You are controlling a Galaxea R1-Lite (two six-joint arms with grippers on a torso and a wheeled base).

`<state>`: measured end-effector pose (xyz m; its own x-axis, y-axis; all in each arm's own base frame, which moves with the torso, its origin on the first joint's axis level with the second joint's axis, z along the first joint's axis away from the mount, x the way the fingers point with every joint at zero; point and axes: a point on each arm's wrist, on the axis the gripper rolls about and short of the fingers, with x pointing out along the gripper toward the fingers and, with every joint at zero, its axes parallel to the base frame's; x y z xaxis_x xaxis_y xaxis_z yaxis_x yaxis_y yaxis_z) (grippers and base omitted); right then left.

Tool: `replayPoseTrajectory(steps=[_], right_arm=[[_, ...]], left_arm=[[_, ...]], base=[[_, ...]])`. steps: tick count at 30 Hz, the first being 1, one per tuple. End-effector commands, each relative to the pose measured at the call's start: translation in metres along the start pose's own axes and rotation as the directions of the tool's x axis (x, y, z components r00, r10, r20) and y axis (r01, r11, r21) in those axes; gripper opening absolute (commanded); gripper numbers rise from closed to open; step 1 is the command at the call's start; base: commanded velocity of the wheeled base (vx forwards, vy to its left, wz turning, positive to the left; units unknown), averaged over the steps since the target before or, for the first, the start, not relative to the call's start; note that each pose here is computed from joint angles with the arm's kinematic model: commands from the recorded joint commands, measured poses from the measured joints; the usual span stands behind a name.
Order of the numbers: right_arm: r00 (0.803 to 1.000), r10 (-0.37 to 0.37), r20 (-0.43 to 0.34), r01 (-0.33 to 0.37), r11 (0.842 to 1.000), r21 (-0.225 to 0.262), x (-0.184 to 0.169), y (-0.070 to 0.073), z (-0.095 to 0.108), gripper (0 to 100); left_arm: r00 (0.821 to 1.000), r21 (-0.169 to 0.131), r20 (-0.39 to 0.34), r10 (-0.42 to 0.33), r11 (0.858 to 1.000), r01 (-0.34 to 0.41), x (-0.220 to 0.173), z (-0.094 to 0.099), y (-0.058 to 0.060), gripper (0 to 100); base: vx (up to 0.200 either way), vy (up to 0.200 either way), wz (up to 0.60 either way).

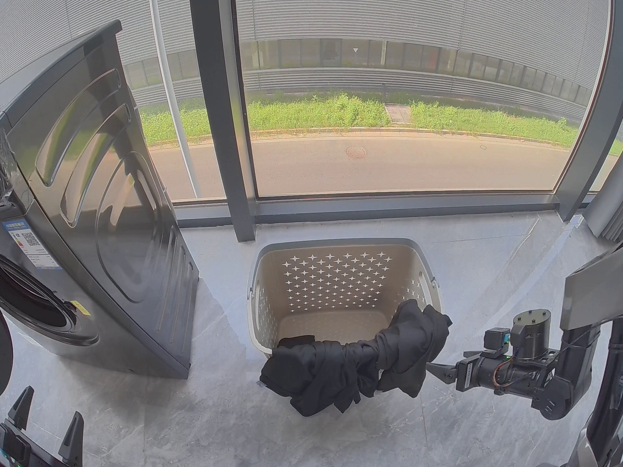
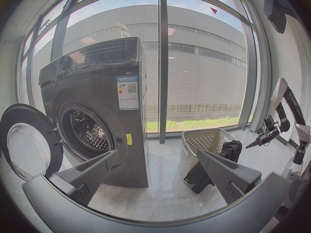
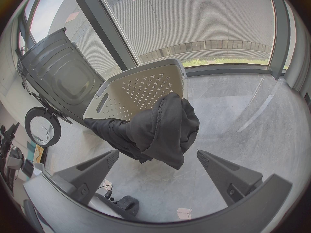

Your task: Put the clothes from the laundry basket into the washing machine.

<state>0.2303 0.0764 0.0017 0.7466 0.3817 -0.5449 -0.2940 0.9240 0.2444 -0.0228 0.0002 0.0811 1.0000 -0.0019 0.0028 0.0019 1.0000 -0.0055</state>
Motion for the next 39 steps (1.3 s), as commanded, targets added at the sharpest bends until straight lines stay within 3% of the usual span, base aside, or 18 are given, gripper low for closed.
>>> replayPoseTrajectory(steps=[1, 20, 39], right_arm=[[0.997, -0.015, -0.077, 0.015, 1.0, 0.005, 0.023, -0.005, -0.026, 100], [1.0, 0.026, 0.016, -0.026, 1.0, 0.01, 0.046, 0.003, -0.01, 100], [1.0, 0.022, -0.01, -0.022, 1.0, 0.018, 0.042, 0.003, -0.015, 100]], left_arm=[[1.0, -0.001, 0.002, 0.0, 1.0, 0.0, 0.0, -0.005, 0.0, 100], [1.0, -0.004, 0.002, 0.0, 1.0, 0.0, 0.0, -0.005, 0.0, 100], [1.0, -0.004, 0.002, 0.0, 1.0, 0.0, 0.0, -0.005, 0.0, 100]], base=[[0.0, 0.0, 0.0], [0.0, 0.0, 0.0], [0.032, 0.0, 0.0]])
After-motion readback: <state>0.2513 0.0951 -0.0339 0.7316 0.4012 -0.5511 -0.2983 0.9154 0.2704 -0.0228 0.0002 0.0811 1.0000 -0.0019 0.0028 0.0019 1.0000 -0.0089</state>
